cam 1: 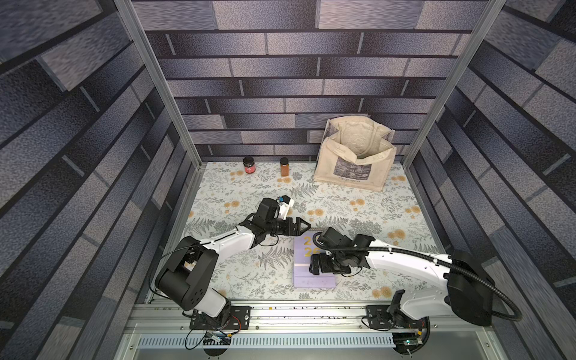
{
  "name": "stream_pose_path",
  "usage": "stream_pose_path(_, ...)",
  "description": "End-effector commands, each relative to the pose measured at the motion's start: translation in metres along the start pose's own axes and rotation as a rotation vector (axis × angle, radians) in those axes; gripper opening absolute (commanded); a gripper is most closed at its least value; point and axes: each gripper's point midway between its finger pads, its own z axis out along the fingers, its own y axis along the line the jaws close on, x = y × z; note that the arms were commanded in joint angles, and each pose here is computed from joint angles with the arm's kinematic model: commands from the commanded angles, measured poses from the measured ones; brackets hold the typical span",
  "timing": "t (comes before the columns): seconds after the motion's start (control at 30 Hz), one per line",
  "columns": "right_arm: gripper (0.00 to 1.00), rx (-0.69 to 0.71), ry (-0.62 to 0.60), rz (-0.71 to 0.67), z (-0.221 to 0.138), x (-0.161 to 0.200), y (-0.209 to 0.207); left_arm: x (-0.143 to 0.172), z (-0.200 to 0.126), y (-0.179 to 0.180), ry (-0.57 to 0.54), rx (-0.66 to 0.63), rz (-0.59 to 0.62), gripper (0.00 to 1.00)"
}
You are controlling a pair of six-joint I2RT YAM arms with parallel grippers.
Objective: Stack the calendars
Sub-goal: Adjust the calendar at the calendar.
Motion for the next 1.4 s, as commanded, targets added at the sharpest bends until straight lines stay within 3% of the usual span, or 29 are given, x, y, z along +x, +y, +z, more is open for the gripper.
stream_pose_path(0.0,1.0,-0.007,-0.016,0.002,-0.004,-0.004,0.009,-0.007,0.001,-0.009,-0.004,0.022,0.047,1.0)
stream_pose_path(0.6,1.0,0.049,-0.003,0.038,-0.008,0.005,-0.007,-0.007,-0.002,-0.006,-0.005,0.011,0.054,1.0)
stream_pose_path(1.1,1.0,0.046,0.005,0.019,-0.004,0.005,0.003,-0.009,-0.008,-0.001,-0.017,-0.003,0.049,1.0)
stream_pose_path(1.37,1.0,0.102,-0.032,0.038,-0.007,-0.001,-0.016,-0.013,-0.017,0.003,-0.035,-0.025,0.057,1.0)
